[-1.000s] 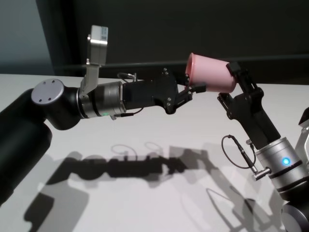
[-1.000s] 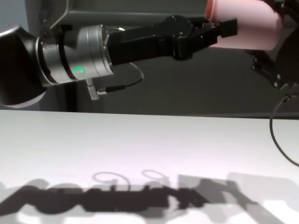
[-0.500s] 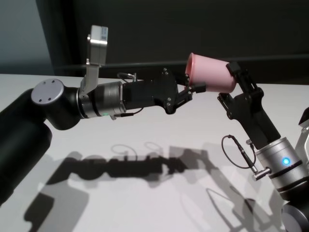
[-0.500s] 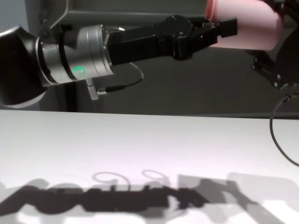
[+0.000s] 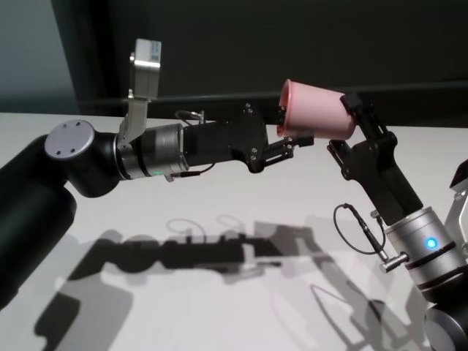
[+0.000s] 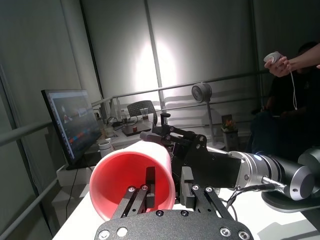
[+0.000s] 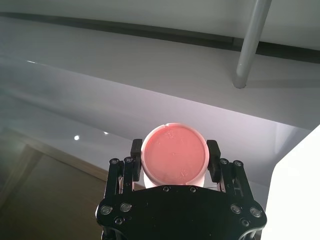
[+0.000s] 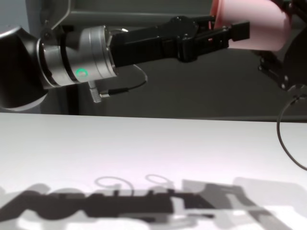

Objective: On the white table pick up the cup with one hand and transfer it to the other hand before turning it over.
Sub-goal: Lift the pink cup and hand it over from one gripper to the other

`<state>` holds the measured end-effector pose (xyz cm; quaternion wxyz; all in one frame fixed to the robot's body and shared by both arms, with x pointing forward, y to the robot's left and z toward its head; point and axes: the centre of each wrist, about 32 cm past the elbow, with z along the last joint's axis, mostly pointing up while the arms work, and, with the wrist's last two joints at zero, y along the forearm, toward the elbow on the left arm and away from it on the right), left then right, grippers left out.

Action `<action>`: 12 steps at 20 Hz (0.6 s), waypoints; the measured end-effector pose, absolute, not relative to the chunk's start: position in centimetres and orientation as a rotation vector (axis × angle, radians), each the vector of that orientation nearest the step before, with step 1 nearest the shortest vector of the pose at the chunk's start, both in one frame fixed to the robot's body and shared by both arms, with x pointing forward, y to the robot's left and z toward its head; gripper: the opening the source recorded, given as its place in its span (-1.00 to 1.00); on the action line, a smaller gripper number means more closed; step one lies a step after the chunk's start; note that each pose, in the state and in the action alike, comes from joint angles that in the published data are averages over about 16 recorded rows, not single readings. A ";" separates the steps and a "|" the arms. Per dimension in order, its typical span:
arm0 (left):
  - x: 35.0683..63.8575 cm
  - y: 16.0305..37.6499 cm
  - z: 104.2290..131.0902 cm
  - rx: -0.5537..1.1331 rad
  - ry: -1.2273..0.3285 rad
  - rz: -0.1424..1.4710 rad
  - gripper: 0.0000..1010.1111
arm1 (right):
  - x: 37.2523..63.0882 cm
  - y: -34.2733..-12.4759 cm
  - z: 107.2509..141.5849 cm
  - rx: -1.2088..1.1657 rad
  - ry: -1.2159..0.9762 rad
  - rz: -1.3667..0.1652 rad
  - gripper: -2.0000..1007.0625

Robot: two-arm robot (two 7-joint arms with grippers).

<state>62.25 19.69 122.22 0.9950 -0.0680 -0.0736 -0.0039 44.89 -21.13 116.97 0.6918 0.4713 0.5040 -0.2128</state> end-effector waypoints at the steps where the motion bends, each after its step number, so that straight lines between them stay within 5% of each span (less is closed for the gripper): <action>1: 62.2 19.7 122.2 -0.136 -0.148 -0.008 -0.34 | 44.9 -21.1 117.0 1.053 1.126 -0.475 0.46; 12: 61.5 20.8 122.0 -0.108 -0.144 0.013 0.42 | 44.9 -21.1 117.0 1.053 1.126 -0.475 0.46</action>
